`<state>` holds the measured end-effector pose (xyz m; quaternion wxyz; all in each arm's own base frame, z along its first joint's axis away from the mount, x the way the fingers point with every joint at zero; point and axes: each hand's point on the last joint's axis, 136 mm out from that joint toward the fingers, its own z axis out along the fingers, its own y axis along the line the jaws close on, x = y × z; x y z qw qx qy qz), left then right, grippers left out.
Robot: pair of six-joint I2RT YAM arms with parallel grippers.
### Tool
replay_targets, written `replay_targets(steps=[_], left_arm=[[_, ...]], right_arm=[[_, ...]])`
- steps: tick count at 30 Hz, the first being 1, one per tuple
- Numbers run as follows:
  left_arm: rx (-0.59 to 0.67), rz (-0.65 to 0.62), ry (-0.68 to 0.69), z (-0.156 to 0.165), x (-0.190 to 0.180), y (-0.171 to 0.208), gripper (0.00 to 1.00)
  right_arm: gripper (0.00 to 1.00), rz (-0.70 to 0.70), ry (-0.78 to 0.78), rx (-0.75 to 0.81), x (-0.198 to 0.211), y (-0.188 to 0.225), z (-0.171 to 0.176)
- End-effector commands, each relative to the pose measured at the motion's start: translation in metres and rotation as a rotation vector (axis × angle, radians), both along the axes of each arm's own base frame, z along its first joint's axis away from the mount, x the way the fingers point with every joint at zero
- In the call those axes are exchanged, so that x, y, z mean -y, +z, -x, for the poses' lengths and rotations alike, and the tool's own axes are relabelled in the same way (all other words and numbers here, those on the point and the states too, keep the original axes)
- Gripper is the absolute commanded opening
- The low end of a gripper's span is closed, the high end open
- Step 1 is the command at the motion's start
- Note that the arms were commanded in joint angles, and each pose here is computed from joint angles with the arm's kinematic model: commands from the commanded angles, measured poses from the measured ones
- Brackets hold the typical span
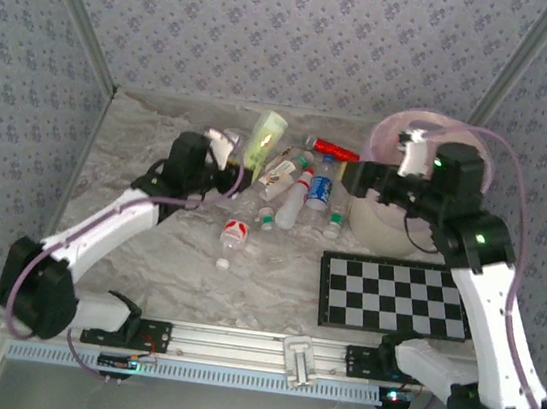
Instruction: Put the plastic bottles in the bin
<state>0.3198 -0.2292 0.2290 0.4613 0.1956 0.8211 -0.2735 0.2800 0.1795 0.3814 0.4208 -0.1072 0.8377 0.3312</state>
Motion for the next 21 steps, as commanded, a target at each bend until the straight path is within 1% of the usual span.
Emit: replay_targets(steps=[1, 4, 6, 8, 11, 14, 18, 21], left_arm=[[0.153, 0.17, -0.074, 0.02, 0.013, 0.047, 0.28], [0.176, 0.216, -0.091, 0.035, 0.014, 0.043, 0.27], [0.196, 0.24, -0.103, 0.042, 0.014, 0.043, 0.27], [0.206, 0.236, -0.122, 0.048, 0.016, 0.039, 0.27], [0.197, 0.208, -0.162, 0.054, 0.02, 0.031, 0.27], [0.203, 0.212, -0.211, 0.061, 0.026, 0.032, 0.27], [0.207, 0.209, -0.241, 0.065, 0.03, 0.034, 0.27], [0.212, 0.211, -0.258, 0.066, 0.034, 0.034, 0.27]], right_arm=[[1.0, -0.012, 0.037, -0.014, -0.033, 0.0, -0.019], [1.0, -0.015, 0.069, -0.063, -0.06, -0.016, -0.033], [1.0, -0.025, 0.069, -0.105, -0.07, -0.027, -0.044], [1.0, -0.053, 0.084, -0.112, -0.081, -0.03, -0.052], [1.0, -0.078, 0.144, -0.111, -0.101, -0.026, -0.052], [1.0, -0.059, 0.132, -0.141, -0.106, -0.036, -0.06], [1.0, -0.052, 0.113, -0.166, -0.109, -0.045, -0.068], [0.93, -0.054, 0.12, -0.174, -0.11, -0.047, -0.071]])
